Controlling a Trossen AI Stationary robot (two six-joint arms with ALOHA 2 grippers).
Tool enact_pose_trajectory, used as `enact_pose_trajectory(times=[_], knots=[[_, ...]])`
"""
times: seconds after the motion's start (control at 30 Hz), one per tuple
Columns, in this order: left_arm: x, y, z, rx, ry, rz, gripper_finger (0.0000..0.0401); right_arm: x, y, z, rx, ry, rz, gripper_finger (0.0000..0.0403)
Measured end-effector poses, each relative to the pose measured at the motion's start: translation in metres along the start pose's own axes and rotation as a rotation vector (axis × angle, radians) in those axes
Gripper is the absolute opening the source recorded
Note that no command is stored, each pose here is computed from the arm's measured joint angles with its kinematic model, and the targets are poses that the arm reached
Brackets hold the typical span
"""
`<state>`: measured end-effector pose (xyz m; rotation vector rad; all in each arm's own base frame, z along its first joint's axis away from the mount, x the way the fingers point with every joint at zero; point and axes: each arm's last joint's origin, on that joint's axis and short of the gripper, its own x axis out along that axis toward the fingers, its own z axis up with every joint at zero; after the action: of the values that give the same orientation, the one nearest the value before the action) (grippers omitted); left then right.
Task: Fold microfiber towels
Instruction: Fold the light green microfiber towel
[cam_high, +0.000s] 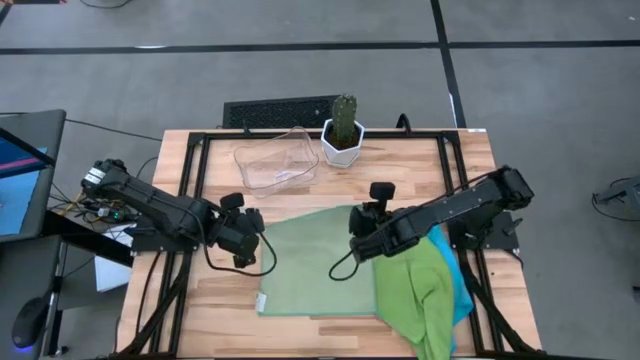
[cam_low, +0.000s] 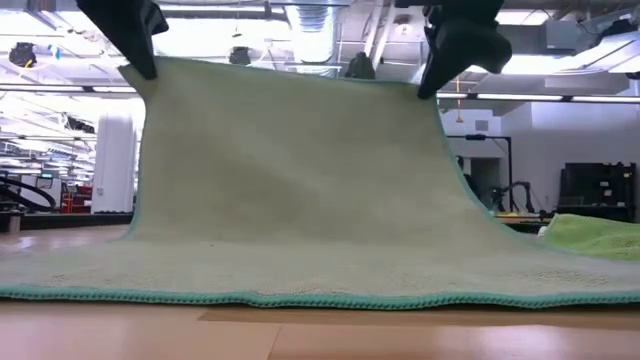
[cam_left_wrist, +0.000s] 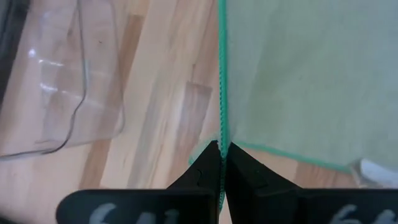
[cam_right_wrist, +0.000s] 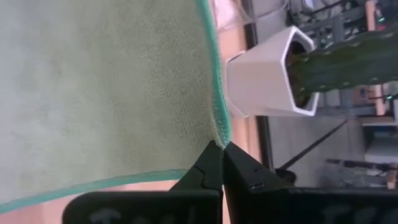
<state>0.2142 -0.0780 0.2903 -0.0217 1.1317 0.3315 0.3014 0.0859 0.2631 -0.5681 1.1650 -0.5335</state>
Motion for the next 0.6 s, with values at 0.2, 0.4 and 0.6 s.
enact_pose_trajectory(times=[0.2,0.4,0.6], knots=[[0.011,-0.007,0.000,-0.002,-0.028,-0.078,0.0000,-0.006,0.013,-0.001,-0.019,-0.021,0.083,0.0017],[0.017,-0.012,-0.001,-0.037,-0.025,-0.139,0.0000,-0.025,0.033,-0.005,-0.014,-0.066,0.182,0.0024],[0.029,-0.017,-0.007,-0.076,-0.002,-0.211,0.0000,-0.047,0.053,-0.012,-0.007,-0.112,0.261,0.0020]])
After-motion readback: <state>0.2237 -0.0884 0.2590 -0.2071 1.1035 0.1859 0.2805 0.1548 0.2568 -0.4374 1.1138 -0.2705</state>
